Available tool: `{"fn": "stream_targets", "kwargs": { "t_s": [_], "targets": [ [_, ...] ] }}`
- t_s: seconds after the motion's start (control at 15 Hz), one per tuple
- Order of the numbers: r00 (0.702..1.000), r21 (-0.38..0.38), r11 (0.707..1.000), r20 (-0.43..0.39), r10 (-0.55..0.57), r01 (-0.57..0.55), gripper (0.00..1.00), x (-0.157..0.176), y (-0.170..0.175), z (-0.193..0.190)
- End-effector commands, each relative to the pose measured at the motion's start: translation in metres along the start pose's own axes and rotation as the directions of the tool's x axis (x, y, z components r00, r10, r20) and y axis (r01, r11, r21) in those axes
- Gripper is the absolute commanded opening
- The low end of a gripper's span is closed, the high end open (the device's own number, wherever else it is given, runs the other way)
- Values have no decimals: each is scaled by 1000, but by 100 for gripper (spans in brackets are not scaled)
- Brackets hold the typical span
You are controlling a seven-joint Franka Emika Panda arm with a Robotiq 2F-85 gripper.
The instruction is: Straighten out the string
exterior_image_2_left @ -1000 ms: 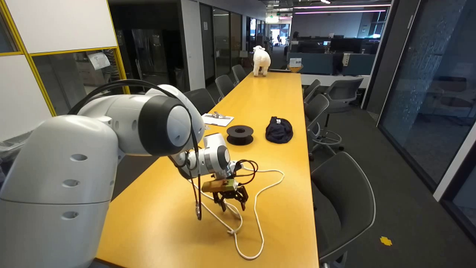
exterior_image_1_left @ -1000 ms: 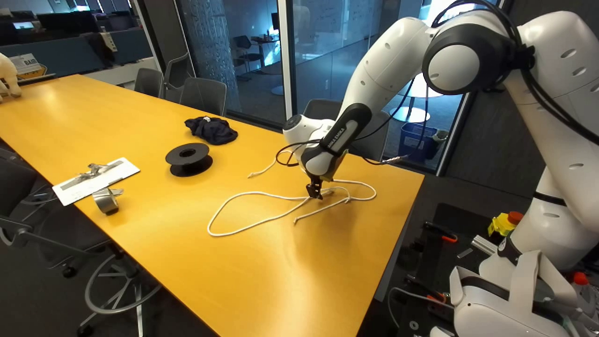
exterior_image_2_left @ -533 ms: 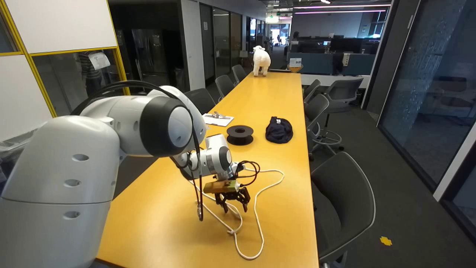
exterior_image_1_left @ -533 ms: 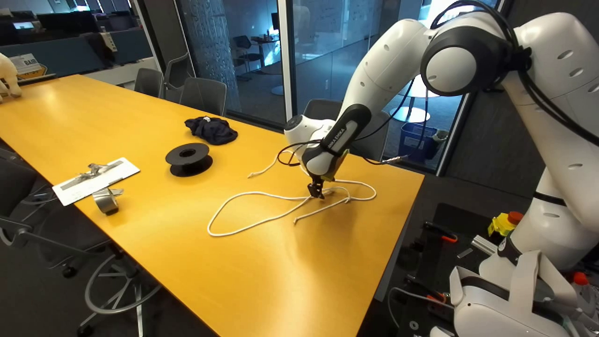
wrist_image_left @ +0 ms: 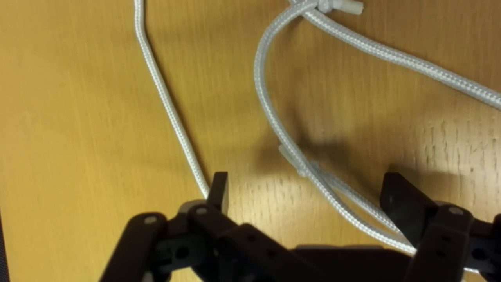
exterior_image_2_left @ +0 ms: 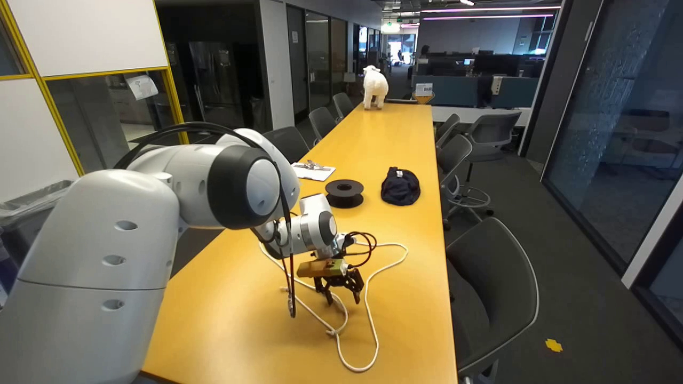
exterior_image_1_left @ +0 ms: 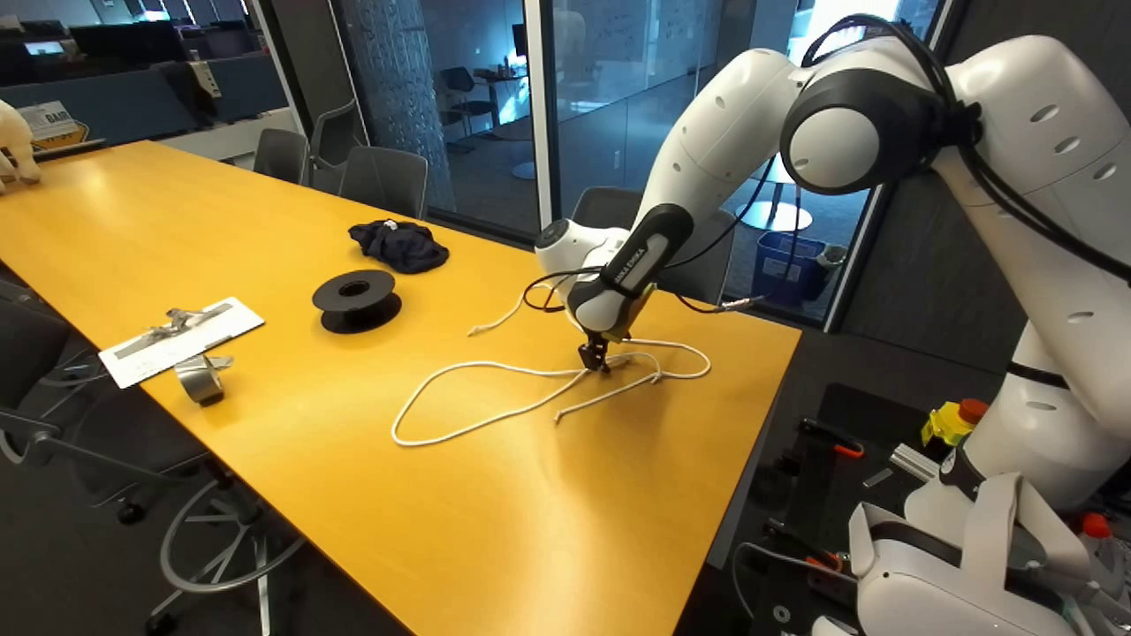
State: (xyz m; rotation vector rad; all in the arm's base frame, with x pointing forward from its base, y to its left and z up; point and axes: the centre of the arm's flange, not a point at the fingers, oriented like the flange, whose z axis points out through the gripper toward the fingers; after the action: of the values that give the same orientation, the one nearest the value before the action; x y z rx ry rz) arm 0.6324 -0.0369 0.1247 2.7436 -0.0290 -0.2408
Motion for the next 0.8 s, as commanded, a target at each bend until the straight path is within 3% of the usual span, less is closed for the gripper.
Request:
{"fn": "stream_targets", "kwargs": {
  "t_s": [0.0, 0.73],
  "targets": [
    [999, -27, 999, -20, 36, -36, 100, 15, 0, -1],
    [975, -89, 974, -101, 200, -209, 100, 34, 1, -5]
  ]
}}
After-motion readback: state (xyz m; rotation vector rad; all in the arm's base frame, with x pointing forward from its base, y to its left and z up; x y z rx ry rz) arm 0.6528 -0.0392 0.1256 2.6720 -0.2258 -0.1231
